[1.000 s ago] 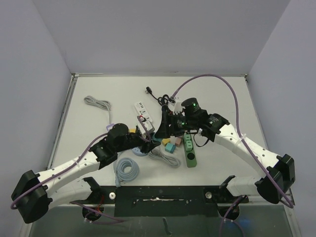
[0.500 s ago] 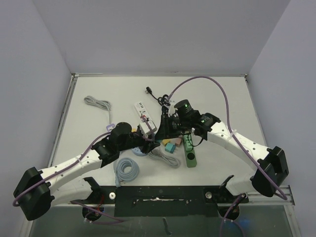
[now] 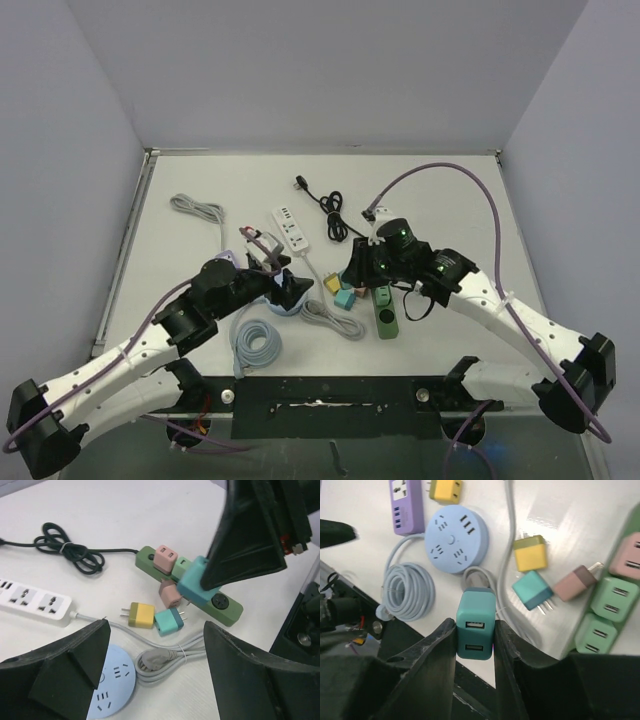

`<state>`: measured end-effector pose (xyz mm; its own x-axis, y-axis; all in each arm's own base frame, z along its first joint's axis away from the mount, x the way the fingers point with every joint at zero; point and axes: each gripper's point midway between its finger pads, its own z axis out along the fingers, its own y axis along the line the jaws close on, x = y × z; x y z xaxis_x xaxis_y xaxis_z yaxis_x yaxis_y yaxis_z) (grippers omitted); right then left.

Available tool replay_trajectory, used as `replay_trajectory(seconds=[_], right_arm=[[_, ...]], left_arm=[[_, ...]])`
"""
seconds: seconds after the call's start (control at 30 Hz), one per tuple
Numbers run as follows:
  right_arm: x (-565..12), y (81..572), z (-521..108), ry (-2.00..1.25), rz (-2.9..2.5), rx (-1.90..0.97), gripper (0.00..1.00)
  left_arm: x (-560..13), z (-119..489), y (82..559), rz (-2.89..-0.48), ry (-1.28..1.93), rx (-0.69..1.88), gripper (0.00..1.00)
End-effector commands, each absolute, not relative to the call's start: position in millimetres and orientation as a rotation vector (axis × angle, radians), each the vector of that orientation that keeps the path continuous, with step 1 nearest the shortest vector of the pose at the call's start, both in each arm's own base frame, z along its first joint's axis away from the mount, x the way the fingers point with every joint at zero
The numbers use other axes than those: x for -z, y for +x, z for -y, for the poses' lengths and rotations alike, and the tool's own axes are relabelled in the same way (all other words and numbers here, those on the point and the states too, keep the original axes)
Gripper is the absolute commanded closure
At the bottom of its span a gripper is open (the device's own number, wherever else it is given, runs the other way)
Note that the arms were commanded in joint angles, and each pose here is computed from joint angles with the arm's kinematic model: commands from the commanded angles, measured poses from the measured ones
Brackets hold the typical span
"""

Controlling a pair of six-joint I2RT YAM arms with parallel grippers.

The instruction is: Insert the plug

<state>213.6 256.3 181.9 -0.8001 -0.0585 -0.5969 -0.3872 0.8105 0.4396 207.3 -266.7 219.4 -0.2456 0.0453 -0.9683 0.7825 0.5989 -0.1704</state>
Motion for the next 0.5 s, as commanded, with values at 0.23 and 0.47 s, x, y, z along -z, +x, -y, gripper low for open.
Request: replay_trajectory(seconds=[0.23, 0.47], right_arm=[[-154, 187, -160, -0.123, -2.440, -0.369, 0.93], [-127, 170, -153, -0.092, -2.477, -0.397, 0.96]], left_arm=[[-252, 154, 205, -1.922, -0.069, 0.590, 0.24], [-239, 139, 187, -1.897, -0.034, 0.620, 0.24]])
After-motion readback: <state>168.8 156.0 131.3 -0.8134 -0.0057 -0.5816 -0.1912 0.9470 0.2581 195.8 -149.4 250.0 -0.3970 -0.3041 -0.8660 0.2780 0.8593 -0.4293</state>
